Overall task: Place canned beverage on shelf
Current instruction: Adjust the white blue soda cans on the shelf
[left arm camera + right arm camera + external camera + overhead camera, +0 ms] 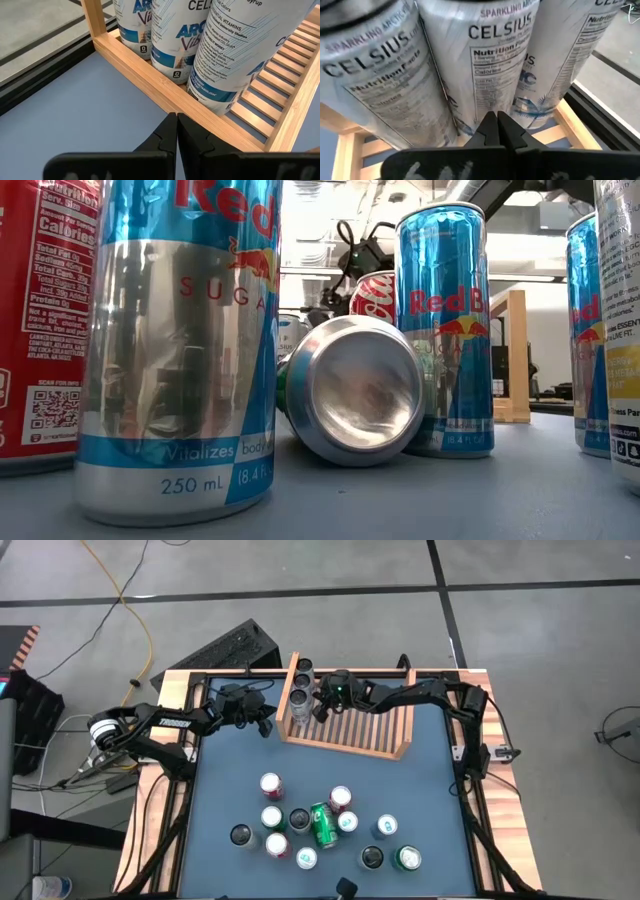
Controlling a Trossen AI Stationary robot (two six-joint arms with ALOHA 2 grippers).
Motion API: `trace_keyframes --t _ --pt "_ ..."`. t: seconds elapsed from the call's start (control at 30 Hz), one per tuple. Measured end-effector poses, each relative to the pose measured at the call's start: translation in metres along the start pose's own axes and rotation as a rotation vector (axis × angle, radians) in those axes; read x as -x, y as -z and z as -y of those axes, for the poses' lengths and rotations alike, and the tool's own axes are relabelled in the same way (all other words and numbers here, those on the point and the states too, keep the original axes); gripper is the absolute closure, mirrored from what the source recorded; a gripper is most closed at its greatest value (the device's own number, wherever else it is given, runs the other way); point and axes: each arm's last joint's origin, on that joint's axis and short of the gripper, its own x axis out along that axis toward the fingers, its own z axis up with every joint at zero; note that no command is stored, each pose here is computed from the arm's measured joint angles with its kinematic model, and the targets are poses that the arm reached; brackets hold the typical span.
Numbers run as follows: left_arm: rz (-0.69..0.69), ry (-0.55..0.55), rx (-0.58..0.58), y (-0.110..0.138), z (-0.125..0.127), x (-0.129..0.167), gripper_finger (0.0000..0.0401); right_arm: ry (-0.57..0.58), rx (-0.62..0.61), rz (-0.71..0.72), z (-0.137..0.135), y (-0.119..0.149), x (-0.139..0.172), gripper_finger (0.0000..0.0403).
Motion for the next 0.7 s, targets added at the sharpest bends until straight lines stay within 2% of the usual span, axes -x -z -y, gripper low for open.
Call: trace_keyframes --t 0.23,0.43,0.7 --pt "0.000 0.001 0.000 0.000 0.000 0.000 0.0401 0.005 0.008 -0.001 0.001 0.000 0.000 0.0403" --pt "0.004 0.000 -0.008 0.000 0.000 0.000 0.0401 0.141 -0.064 0.017 0.012 -0.004 0.000 0.0403" --pt "0.007 0.000 -0.009 -0.001 0.000 0.000 0.0401 0.172 -0.171 0.068 0.028 -0.021 0.000 0.0403"
